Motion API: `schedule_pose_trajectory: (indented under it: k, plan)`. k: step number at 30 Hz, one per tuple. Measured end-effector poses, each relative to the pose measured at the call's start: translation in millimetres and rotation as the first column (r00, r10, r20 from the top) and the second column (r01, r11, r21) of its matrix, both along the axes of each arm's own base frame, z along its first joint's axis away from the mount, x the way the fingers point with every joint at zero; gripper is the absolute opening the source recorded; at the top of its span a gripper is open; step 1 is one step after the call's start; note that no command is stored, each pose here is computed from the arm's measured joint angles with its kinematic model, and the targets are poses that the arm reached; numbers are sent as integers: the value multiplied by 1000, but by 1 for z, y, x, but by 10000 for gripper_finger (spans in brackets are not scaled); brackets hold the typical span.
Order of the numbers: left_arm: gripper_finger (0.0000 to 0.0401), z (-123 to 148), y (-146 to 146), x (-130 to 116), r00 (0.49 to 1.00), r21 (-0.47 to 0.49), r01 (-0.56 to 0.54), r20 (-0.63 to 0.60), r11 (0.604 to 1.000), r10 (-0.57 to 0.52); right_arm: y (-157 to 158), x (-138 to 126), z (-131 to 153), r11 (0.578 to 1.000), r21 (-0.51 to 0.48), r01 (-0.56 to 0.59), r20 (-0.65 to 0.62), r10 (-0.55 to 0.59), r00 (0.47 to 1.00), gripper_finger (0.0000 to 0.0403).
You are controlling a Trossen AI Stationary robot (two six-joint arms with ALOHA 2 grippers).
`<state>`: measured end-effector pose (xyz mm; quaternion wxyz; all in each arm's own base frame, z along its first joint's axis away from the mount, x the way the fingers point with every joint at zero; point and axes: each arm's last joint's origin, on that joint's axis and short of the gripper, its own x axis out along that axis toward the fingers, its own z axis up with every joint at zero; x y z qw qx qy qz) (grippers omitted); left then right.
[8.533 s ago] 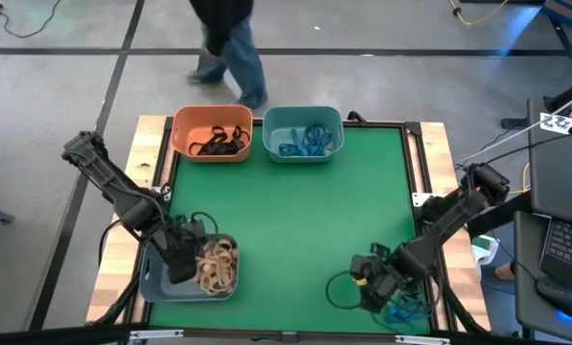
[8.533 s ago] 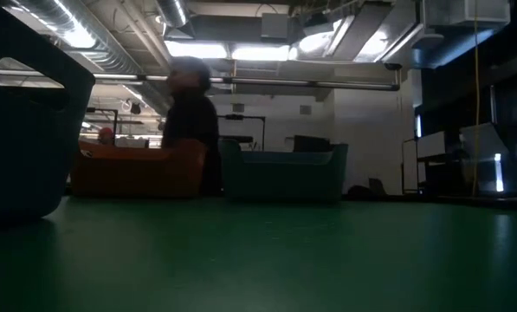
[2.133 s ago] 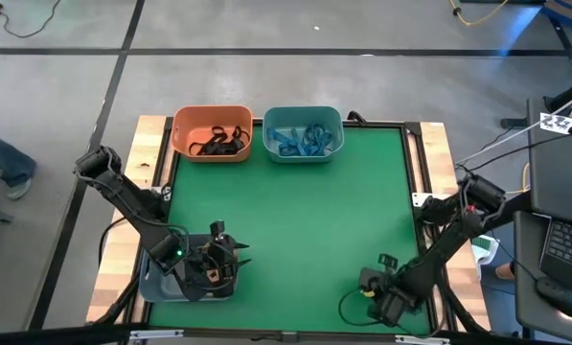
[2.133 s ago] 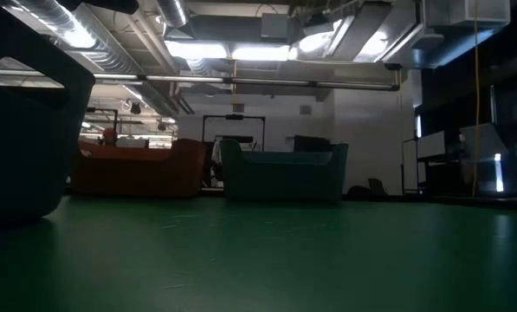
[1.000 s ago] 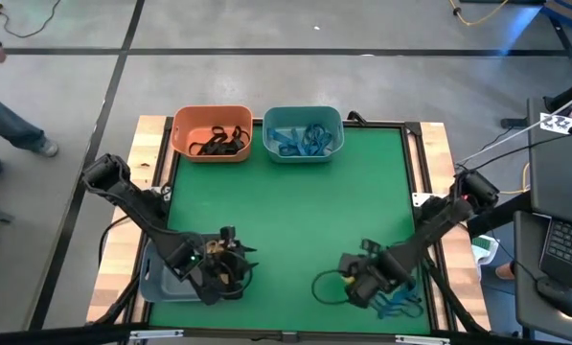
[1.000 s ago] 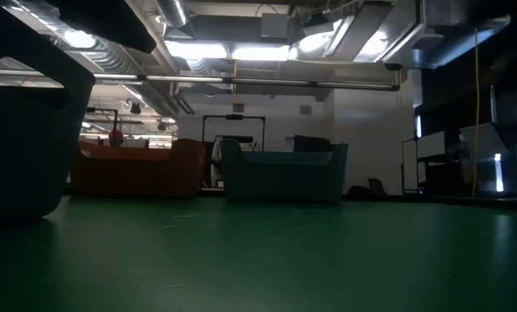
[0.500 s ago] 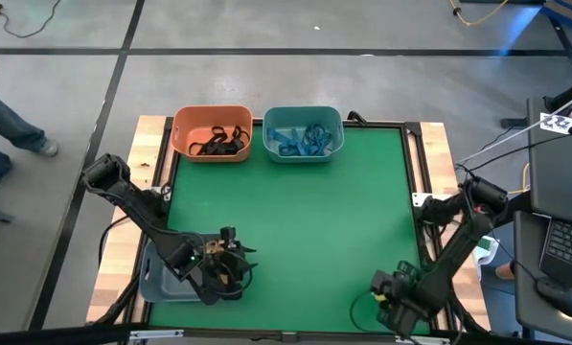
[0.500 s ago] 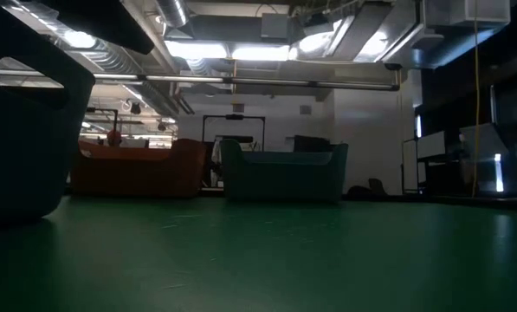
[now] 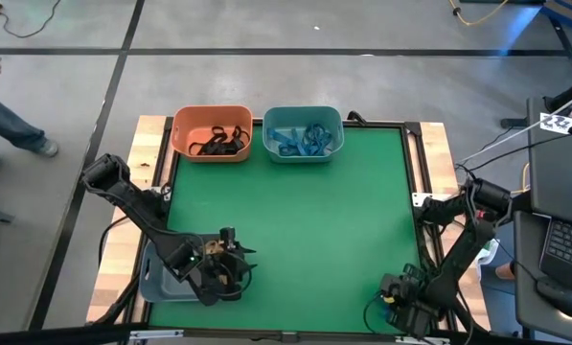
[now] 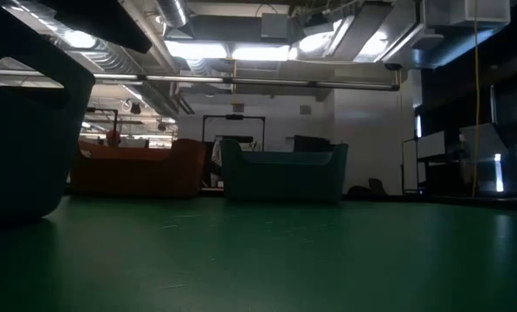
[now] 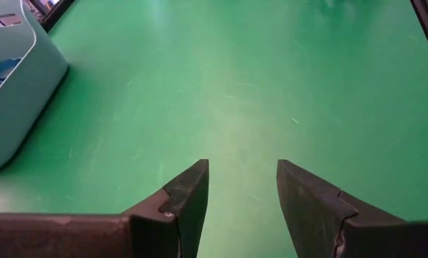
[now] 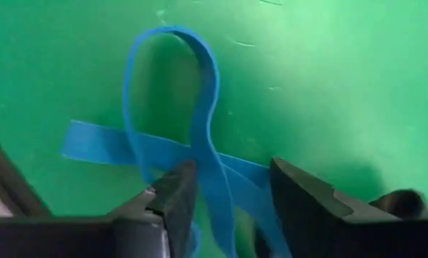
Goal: Sort rubber bands into baskets
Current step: Put the blue rubber band into the green bin
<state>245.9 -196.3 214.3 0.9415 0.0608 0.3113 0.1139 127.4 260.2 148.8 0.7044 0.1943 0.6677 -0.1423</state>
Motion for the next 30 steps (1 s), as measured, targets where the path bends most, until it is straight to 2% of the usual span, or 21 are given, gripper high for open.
schedule_pose_trajectory:
  k: [6,14,19,22,30]
  plan:
    - [161,0,0,0,1000,1,0,-1,1000,0,-3,2,-3,1000,-17,2,43,-1,999,127]
    - [161,0,0,0,1000,12,7,-6,1000,-6,-5,3,-5,999,-45,-25,78,29,997,10]
    - [161,0,0,0,1000,12,6,-6,1000,-6,-5,7,-5,998,-47,-31,98,35,995,19]
    - [161,0,0,0,1000,12,6,-7,1000,-6,-7,13,-4,998,-38,-43,104,46,994,8]
    - [161,0,0,0,1000,10,5,-5,1000,-5,-5,46,18,990,-51,-129,221,137,966,7]
